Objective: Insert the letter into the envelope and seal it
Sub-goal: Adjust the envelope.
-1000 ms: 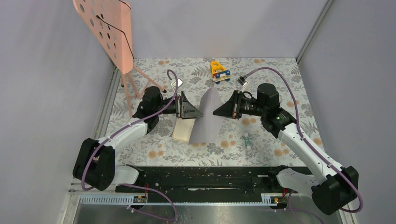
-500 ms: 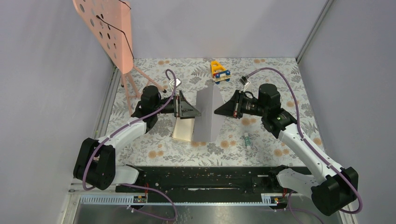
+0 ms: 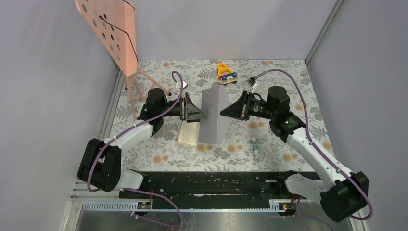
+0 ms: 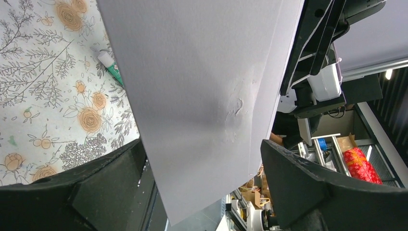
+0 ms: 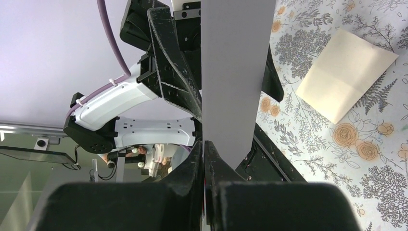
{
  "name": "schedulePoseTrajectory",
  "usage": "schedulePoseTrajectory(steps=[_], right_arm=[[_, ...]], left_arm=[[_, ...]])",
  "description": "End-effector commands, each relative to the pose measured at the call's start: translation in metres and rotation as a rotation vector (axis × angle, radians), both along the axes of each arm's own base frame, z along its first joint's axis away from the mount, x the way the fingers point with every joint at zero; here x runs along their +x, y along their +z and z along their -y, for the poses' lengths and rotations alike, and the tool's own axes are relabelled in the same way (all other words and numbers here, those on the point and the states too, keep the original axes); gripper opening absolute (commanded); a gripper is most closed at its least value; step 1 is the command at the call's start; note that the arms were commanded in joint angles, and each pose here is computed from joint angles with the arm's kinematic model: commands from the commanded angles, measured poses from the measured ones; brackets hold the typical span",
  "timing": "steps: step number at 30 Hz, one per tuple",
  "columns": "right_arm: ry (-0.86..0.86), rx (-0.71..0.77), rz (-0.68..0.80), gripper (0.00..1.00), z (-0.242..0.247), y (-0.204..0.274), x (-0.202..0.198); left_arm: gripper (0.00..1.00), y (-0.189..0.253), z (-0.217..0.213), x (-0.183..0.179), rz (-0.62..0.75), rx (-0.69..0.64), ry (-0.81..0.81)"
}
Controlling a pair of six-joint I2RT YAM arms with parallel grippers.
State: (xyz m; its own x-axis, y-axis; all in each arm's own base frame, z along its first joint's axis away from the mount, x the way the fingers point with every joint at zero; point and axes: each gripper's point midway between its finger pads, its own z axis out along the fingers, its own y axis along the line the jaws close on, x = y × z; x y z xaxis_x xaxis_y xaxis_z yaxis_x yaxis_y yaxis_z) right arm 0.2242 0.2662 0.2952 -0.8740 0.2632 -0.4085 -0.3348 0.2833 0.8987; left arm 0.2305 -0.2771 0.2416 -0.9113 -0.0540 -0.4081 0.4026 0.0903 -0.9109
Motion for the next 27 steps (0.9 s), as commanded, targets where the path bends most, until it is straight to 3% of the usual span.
schedulePoseTrajectory(steps=[1, 6, 9, 13, 18, 22, 27], right_arm=[[0.014, 0.037, 0.029, 0.0, -0.001, 0.007, 0.001], [-0.023, -0.014, -0.057, 0.0, 0.001, -0.033, 0.013], [-0.031, -0.032, -0.089, 0.0, 0.002, -0.048, 0.014], [-0.034, -0.037, -0.1, 0.04, 0.002, -0.052, 0.015], [-0.017, 0.006, -0.092, 0.51, -0.002, -0.041, 0.016], [-0.011, 0.021, -0.095, 0.59, -0.005, -0.041, 0.019], [-0.019, 0.038, -0.108, 0.59, -0.007, -0.043, 0.023]], left_arm=[[0.82, 0.012, 0.0, -0.001, 0.065, -0.047, -0.028], [0.37, 0.02, 0.0, -0.003, 0.058, -0.101, -0.038], [0.25, 0.025, 0.0, -0.003, 0.045, -0.134, -0.042], [0.14, 0.028, 0.0, -0.004, 0.033, -0.165, -0.052], [0.01, 0.039, 0.0, -0.006, 0.015, -0.23, -0.078], [0.0, 0.044, 0.0, -0.006, 0.011, -0.274, -0.098], [0.0, 0.052, -0.001, -0.009, 0.04, -0.282, -0.1]])
